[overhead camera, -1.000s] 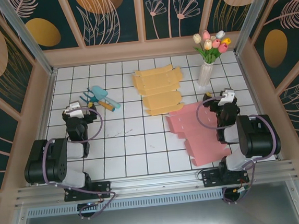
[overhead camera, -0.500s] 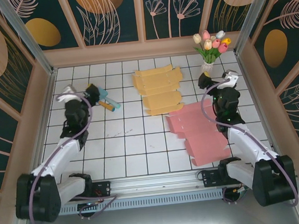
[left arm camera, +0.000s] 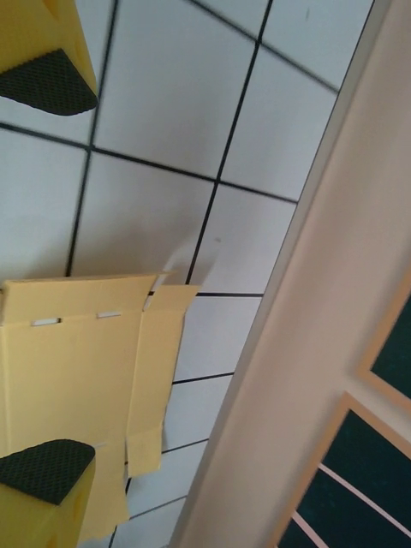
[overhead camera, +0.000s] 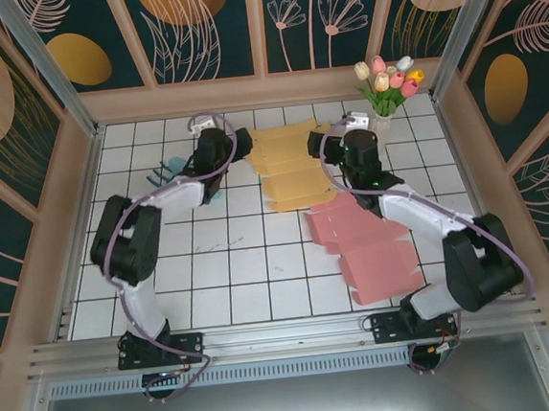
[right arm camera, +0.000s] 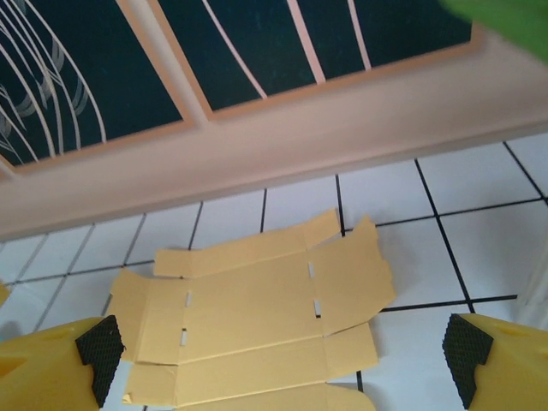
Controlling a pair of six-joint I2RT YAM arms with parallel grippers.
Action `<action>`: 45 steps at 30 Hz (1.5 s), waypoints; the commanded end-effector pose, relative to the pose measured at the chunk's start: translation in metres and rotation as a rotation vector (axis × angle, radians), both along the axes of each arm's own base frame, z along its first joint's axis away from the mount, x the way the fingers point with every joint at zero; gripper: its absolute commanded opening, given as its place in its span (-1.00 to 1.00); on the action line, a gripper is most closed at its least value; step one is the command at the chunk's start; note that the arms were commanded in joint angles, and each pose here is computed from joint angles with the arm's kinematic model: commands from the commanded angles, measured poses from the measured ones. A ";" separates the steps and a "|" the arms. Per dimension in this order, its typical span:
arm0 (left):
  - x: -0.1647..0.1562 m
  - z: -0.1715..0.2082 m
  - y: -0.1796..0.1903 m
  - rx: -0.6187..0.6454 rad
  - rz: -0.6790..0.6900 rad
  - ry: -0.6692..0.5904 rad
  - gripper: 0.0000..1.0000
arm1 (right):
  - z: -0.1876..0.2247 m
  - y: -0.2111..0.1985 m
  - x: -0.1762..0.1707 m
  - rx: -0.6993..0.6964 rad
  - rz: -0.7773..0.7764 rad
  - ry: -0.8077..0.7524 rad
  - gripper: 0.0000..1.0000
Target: Fold the paper box
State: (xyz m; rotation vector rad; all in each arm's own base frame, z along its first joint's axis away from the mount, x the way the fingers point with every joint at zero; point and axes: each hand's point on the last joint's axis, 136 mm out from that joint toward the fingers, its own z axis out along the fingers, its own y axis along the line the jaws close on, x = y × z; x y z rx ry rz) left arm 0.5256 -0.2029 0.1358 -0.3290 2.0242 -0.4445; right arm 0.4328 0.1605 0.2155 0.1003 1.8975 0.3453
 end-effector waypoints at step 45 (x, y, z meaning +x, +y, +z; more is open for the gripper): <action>-0.025 0.048 -0.007 0.040 -0.164 -0.280 -1.00 | -0.007 0.054 -0.026 -0.046 0.215 0.010 0.98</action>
